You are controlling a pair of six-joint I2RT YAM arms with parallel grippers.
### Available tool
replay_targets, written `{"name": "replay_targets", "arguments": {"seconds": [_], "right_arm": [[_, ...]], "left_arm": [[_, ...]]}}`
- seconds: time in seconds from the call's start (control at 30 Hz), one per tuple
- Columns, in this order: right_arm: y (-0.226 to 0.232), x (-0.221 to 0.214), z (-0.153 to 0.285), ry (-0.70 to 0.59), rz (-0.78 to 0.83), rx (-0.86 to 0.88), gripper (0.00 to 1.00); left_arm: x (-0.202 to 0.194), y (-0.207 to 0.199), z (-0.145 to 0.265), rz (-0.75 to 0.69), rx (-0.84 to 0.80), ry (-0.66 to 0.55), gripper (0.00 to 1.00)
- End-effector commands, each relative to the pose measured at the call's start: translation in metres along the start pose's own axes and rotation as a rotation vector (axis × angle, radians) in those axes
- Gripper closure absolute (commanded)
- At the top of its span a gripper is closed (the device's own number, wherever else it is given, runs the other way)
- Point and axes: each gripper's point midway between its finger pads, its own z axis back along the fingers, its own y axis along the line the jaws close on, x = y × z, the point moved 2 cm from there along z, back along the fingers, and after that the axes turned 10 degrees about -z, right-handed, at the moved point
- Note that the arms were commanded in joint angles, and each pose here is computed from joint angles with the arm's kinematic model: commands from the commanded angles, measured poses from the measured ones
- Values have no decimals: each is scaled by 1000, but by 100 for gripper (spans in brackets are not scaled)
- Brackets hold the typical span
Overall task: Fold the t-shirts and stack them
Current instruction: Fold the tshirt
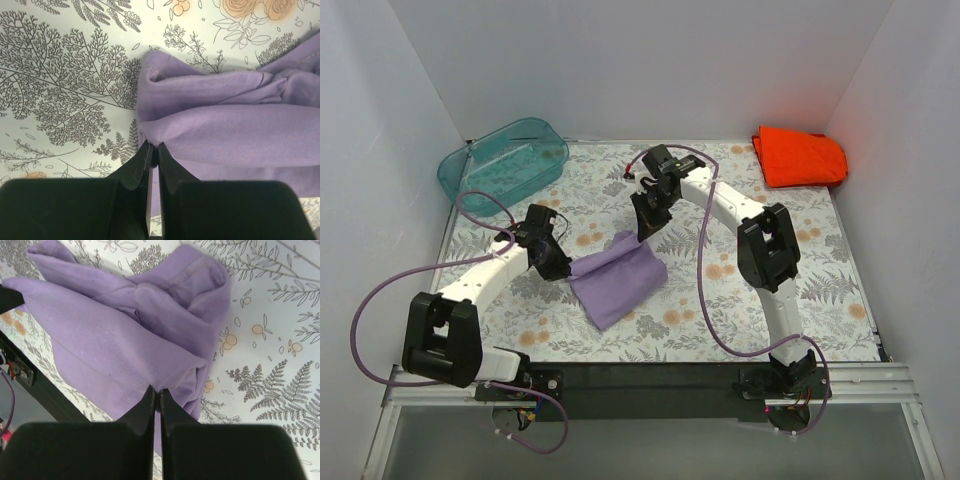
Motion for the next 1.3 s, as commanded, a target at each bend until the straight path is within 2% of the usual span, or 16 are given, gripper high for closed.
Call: {"name": "replay_targets", "arguments": {"seconds": [0.0, 0.13, 0.6, 0.67, 0.7, 0.73, 0.8, 0.83, 0.93, 1.0, 1.13, 1.17, 1.27], "right_arm": [[-5, 26, 9, -104, 29, -15, 99], [-5, 30, 18, -140, 28, -15, 99], [-11, 25, 18, -177, -3, -20, 99], [-12, 26, 19, -186, -15, -26, 88], [-12, 27, 20, -193, -18, -33, 75], [-11, 28, 23, -201, -18, -37, 70], [-12, 29, 28, -222, -24, -53, 65], [-7, 30, 37, -247, -17, -53, 63], [1, 27, 50, -314, -15, -25, 61], [16, 33, 58, -384, 12, 60, 61], [39, 10, 58, -423, 21, 254, 58], [43, 7, 57, -419, 25, 295, 57], [55, 3, 48, -375, 47, 411, 57]], "left_arm": [[17, 3, -2, -8, 26, -75, 100], [31, -3, 5, -13, 13, -120, 100], [34, -6, -7, -46, -16, -157, 100], [36, -4, -8, -45, -6, -164, 93], [36, -5, -7, -46, -9, -167, 84], [38, -5, -5, -51, -14, -176, 77], [40, -6, -1, -58, -20, -194, 63], [43, -7, 4, -67, -27, -212, 51], [46, -10, 16, -85, -56, -244, 38], [45, -15, 29, -95, -103, -271, 38], [33, -24, 42, -117, -192, -273, 43], [25, -23, 39, -124, -204, -257, 49], [15, -37, 38, -156, -310, -239, 58]]}}
